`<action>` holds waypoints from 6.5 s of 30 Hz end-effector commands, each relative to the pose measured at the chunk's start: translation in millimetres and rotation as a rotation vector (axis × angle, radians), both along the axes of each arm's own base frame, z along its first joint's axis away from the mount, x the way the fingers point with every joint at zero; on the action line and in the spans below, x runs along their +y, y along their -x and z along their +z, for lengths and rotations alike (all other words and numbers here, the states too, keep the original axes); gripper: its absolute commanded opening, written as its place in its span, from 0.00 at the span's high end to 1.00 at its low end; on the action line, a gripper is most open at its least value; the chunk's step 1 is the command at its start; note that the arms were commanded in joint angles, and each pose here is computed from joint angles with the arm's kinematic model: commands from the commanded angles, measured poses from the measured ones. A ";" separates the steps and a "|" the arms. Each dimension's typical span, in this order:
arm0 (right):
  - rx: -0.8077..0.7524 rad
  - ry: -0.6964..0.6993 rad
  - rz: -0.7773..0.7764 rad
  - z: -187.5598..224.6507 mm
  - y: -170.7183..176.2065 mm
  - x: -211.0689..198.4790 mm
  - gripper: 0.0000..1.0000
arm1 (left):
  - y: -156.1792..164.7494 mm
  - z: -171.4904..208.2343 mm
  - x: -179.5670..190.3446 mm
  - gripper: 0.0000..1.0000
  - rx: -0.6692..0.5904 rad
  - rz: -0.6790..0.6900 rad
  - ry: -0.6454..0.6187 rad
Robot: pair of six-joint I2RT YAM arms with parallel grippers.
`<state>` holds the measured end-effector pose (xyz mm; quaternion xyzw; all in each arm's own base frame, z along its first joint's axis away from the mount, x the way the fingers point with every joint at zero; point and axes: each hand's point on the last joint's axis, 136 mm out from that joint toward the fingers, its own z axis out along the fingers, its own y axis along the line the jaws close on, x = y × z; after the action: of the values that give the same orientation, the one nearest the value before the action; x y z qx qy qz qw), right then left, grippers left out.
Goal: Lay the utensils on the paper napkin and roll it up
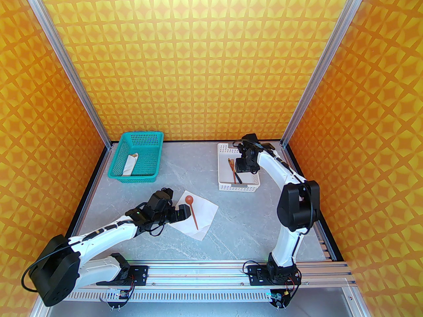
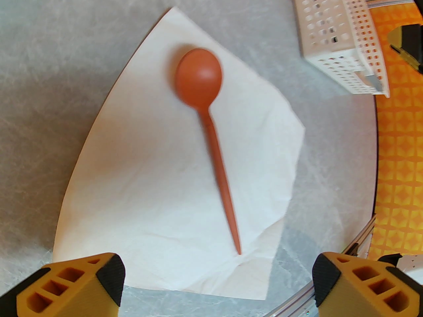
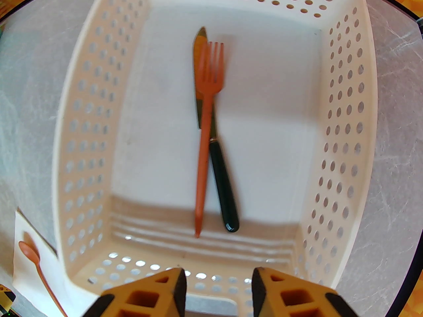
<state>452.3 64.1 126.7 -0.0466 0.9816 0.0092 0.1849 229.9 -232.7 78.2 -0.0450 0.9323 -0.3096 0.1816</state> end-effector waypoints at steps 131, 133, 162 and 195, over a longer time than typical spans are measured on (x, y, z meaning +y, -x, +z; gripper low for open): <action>-0.062 0.530 0.130 35.3 -33.9 -12.5 0.86 | -25.5 2.6 -18.3 0.01 -0.007 -0.019 -0.075; -0.078 0.500 0.122 41.4 -30.1 -9.9 0.86 | -25.6 5.0 -17.6 0.01 -0.017 -0.016 -0.069; -0.191 -0.294 0.092 100.8 126.1 92.4 0.88 | -27.8 104.2 50.9 0.01 -0.469 0.133 -0.087; 0.080 -0.322 0.256 -20.0 216.7 227.7 0.88 | -16.2 124.2 83.8 0.01 -0.574 0.212 -0.079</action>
<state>231.6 287.5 114.1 -0.1422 0.9599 0.1963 0.1412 246.0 -155.8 209.8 -0.0428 0.8387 -0.2693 0.4713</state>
